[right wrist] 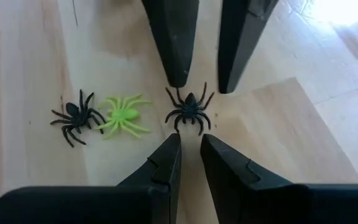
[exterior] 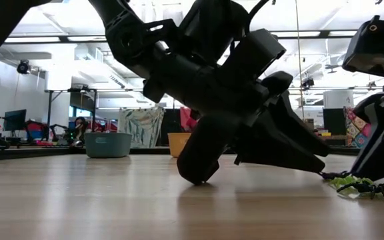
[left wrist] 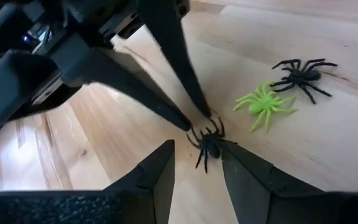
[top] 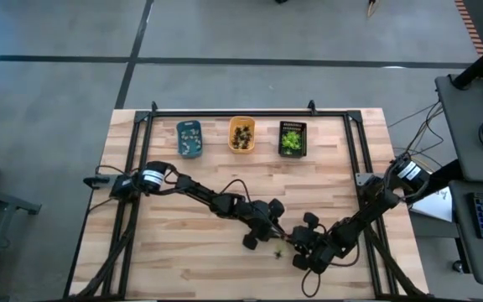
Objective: Sort Halloween decoration
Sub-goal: Put the black spider toy into the orange bin
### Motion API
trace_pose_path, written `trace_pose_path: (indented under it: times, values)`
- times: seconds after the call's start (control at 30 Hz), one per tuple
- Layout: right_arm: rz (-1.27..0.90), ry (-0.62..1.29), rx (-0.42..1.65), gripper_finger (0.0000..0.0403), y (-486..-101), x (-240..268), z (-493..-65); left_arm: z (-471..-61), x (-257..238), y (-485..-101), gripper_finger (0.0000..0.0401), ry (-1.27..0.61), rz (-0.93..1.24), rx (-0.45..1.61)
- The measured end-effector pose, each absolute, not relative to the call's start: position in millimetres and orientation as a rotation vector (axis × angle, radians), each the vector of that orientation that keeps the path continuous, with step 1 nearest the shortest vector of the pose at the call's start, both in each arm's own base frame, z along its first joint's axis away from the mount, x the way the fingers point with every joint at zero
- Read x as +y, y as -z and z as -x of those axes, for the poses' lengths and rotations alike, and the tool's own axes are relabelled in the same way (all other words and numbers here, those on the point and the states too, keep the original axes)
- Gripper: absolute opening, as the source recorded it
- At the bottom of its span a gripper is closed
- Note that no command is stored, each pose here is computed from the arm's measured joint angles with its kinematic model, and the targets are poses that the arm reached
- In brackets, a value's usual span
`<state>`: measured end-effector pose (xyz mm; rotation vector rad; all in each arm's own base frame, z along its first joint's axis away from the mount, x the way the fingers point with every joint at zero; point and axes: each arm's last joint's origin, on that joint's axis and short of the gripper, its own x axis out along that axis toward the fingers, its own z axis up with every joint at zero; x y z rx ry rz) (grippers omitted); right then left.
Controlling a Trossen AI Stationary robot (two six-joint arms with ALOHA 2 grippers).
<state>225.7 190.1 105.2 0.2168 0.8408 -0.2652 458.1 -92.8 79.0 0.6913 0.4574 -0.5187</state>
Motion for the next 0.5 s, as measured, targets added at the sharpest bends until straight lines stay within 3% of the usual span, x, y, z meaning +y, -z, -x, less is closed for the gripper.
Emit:
trace_pose_path:
  times: [0.5]
  values:
    - [-0.234, 0.278, 0.836, 0.0063, -105.2, 189.9, -225.7, -447.3, -92.4, -100.0, 0.0116, 0.557, -0.777, 0.552]
